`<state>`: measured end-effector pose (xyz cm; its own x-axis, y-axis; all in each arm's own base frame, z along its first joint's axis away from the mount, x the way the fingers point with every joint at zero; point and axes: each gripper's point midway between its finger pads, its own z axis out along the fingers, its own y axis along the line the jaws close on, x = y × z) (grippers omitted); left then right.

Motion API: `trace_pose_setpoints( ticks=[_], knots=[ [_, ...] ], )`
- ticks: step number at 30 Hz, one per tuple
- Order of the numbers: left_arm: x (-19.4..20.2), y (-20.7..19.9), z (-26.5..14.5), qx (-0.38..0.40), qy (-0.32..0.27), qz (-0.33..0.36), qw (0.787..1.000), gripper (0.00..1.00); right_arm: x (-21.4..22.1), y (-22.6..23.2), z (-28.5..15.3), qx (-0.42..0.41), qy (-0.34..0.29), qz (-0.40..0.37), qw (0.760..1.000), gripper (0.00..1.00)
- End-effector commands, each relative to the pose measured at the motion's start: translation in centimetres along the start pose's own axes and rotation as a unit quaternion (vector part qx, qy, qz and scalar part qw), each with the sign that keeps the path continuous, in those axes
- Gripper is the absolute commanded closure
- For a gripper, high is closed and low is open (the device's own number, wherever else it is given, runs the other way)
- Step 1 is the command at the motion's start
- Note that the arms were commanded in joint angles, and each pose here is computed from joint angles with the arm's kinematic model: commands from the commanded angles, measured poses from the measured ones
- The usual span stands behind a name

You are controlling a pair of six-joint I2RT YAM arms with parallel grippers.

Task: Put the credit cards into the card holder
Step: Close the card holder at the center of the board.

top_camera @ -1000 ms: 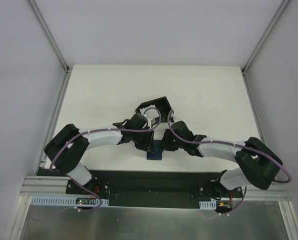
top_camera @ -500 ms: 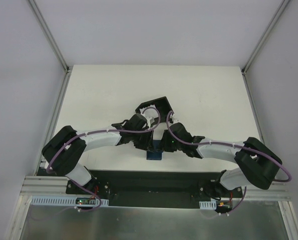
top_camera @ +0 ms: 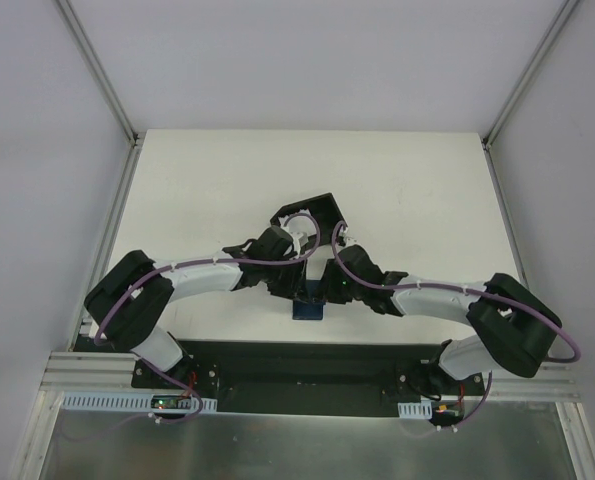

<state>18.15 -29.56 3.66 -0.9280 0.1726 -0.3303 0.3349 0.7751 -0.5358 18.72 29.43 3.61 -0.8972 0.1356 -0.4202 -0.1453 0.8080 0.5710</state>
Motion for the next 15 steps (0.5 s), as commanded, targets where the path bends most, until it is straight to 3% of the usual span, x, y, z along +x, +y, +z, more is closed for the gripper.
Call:
trace_pose_setpoints(
  ticks=[1, 15],
  knots=[
    [-0.3, -0.2, 0.8, 0.017, -0.010, 0.007, 1.000, 0.62, 0.6, -1.2, 0.5, 0.033, 0.010, 0.001, 0.999, 0.82],
    [1.4, 1.6, 2.3, -0.015, 0.019, -0.023, 0.999, 0.71, -0.1, -1.6, 0.1, 0.042, -0.007, 0.000, 0.999, 0.81]
  ],
)
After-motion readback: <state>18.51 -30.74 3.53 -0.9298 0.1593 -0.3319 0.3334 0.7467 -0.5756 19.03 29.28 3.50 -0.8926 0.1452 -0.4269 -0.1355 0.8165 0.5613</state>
